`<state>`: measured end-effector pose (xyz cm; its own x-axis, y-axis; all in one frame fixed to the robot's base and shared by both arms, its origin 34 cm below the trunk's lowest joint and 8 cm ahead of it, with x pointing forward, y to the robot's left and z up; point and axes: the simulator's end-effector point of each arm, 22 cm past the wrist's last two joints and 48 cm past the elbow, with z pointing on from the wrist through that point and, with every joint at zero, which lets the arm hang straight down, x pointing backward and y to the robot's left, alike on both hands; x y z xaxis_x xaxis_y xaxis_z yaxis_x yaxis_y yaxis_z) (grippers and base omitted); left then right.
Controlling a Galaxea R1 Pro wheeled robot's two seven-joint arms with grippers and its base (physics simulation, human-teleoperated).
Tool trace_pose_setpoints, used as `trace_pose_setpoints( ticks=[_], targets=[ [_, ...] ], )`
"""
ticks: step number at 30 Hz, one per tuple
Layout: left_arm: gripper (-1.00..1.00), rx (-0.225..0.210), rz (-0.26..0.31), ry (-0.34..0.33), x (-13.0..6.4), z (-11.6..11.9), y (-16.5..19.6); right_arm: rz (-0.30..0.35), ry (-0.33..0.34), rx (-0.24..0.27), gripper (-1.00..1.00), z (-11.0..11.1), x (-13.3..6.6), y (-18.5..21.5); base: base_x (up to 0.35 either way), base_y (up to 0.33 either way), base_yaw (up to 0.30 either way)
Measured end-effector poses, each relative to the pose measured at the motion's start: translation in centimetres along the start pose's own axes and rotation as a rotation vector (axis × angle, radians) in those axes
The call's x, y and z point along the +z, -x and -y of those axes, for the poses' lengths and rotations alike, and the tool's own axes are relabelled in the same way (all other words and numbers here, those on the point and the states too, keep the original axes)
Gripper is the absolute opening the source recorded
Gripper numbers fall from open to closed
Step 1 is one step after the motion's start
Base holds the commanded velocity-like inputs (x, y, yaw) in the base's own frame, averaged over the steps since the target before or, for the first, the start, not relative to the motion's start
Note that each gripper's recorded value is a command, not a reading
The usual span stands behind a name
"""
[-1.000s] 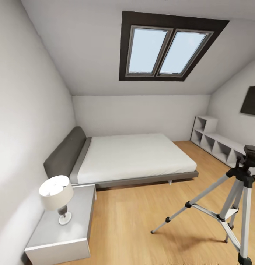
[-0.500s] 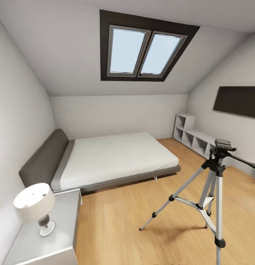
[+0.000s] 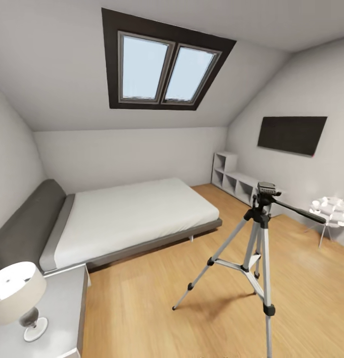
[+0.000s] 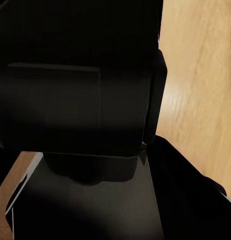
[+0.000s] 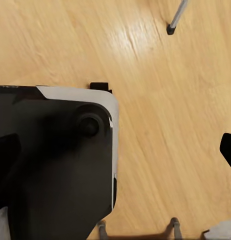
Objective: Attach the digital camera to the camera tripod in the bedroom.
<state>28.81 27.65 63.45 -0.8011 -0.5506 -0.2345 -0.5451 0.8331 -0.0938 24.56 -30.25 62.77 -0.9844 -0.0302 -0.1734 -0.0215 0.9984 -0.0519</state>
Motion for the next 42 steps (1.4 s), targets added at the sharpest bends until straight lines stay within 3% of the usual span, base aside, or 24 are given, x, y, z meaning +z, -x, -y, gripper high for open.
trace_pose_setpoints(
  ticks=[23, 33, 42],
  targets=[
    [-1.0, 0.002, -0.001, -0.001, -0.01, 0.04, -0.04, 0.002, 0.0, -0.001, 1.0, -0.01, -0.01, 0.03, 0.014, 0.0, -0.296],
    [-1.0, 0.009, -0.005, -0.002, -0.03, 0.07, -0.14, 0.002, 0.0, -0.001, 1.0, -0.01, -0.02, 0.03, 0.249, -0.013, -0.283],
    [-1.0, 0.01, -0.005, -0.002, -0.03, 0.09, -0.16, -0.002, 0.0, -0.005, 1.0, 0.03, -0.02, -0.06, 0.312, -0.111, -0.07]
  ],
)
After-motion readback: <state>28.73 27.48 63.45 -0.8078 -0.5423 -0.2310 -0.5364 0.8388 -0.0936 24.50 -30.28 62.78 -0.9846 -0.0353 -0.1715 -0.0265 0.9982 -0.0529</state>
